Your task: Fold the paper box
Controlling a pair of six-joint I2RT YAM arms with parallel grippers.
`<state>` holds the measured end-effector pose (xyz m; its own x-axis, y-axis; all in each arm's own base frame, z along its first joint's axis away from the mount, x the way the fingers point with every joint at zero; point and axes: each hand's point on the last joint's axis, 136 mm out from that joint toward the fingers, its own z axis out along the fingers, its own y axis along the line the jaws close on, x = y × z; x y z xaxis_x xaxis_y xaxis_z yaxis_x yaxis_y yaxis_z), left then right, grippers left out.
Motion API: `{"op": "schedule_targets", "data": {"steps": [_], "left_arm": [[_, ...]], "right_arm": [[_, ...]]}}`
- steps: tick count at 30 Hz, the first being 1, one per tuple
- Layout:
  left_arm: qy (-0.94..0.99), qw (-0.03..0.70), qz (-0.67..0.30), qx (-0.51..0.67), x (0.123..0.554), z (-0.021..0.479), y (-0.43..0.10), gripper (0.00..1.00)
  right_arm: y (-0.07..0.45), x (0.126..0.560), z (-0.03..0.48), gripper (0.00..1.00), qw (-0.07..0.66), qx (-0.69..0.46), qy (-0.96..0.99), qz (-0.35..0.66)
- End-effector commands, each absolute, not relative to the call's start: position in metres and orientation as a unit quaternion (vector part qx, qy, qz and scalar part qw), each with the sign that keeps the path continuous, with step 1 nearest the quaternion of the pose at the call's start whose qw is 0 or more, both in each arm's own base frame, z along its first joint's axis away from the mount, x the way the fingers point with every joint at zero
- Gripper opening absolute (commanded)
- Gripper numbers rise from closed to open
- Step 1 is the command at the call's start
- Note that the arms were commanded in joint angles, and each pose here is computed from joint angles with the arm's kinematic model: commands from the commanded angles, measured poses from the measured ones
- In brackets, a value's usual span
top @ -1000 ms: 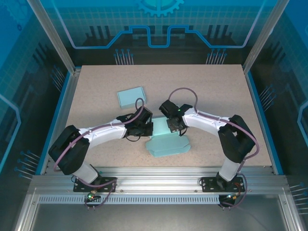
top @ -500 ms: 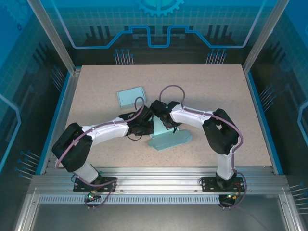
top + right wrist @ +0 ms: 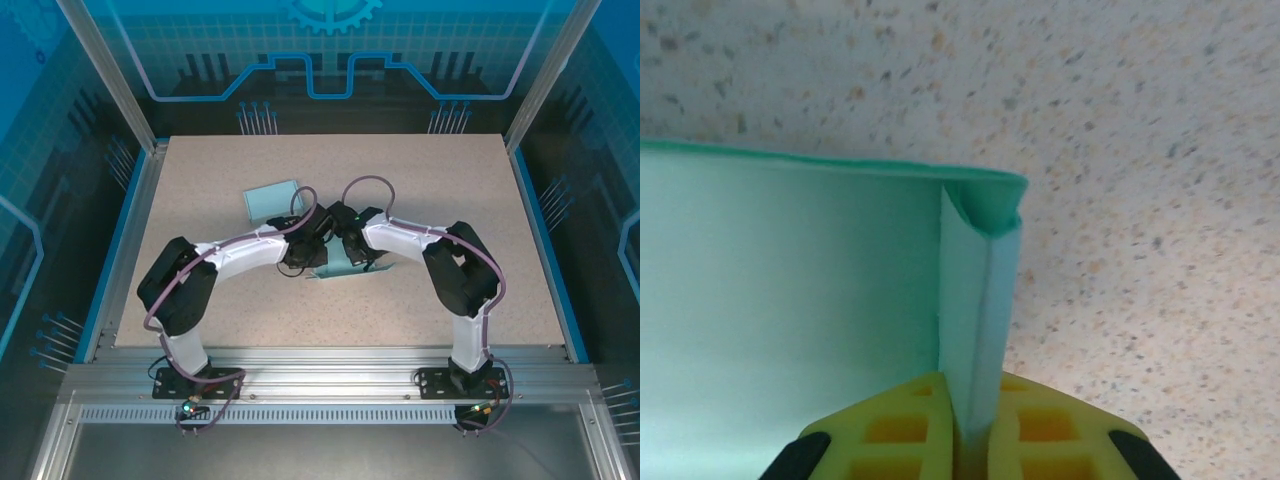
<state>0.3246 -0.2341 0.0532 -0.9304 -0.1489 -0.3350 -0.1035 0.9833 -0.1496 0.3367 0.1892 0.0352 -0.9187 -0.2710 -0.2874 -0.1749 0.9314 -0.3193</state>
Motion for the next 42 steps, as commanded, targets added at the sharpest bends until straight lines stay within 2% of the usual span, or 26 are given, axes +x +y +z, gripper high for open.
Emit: {"op": "schedule_targets", "data": {"steps": [1, 5, 9, 11, 13, 18, 20, 24, 26, 31, 37, 42], "left_arm": [[0.99, 0.091, 0.092, -0.062, 0.293, 0.011, -0.17, 0.09], [0.988, 0.08, 0.113, -0.068, 0.292, 0.004, -0.158, 0.09], [0.989, 0.084, 0.103, -0.066, 0.296, 0.004, -0.163, 0.1], [0.989, 0.086, 0.097, -0.064, 0.299, 0.005, -0.167, 0.1], [0.99, 0.089, 0.085, -0.065, 0.302, 0.006, -0.172, 0.11], [0.991, 0.109, -0.01, -0.074, 0.313, 0.033, -0.205, 0.17], [0.986, 0.133, -0.058, -0.079, 0.32, 0.056, -0.219, 0.2], [0.974, 0.189, -0.087, -0.088, 0.327, 0.098, -0.217, 0.37], [0.969, 0.207, -0.093, -0.099, 0.327, 0.109, -0.21, 0.38], [0.953, 0.242, -0.121, -0.138, 0.323, 0.125, -0.189, 0.51], [0.93, 0.286, -0.132, -0.188, 0.319, 0.139, -0.148, 0.67], [0.92, 0.313, -0.128, -0.201, 0.312, 0.148, -0.124, 0.77]], "right_arm": [[0.197, 0.297, 0.011, 0.12, 0.102, -0.176, 0.968, -0.146], [0.191, 0.303, 0.005, 0.13, 0.092, -0.159, 0.973, -0.14], [0.171, 0.309, -0.002, 0.21, 0.076, -0.157, 0.963, -0.207], [0.163, 0.309, -0.008, 0.19, 0.063, -0.157, 0.956, -0.241], [0.159, 0.307, -0.017, 0.13, 0.051, -0.162, 0.952, -0.256], [0.167, 0.302, -0.025, 0.12, 0.047, -0.16, 0.958, -0.231], [0.17, 0.302, -0.023, 0.12, 0.051, -0.16, 0.96, -0.222], [0.175, 0.304, -0.015, 0.12, 0.065, -0.163, 0.961, -0.212], [0.174, 0.305, -0.012, 0.11, 0.068, -0.165, 0.959, -0.219], [0.166, 0.307, -0.02, 0.1, 0.062, -0.171, 0.948, -0.262], [0.155, 0.303, -0.047, 0.09, 0.023, -0.212, 0.903, -0.373], [0.166, 0.294, -0.065, 0.09, 0.003, -0.232, 0.898, -0.373]]}}
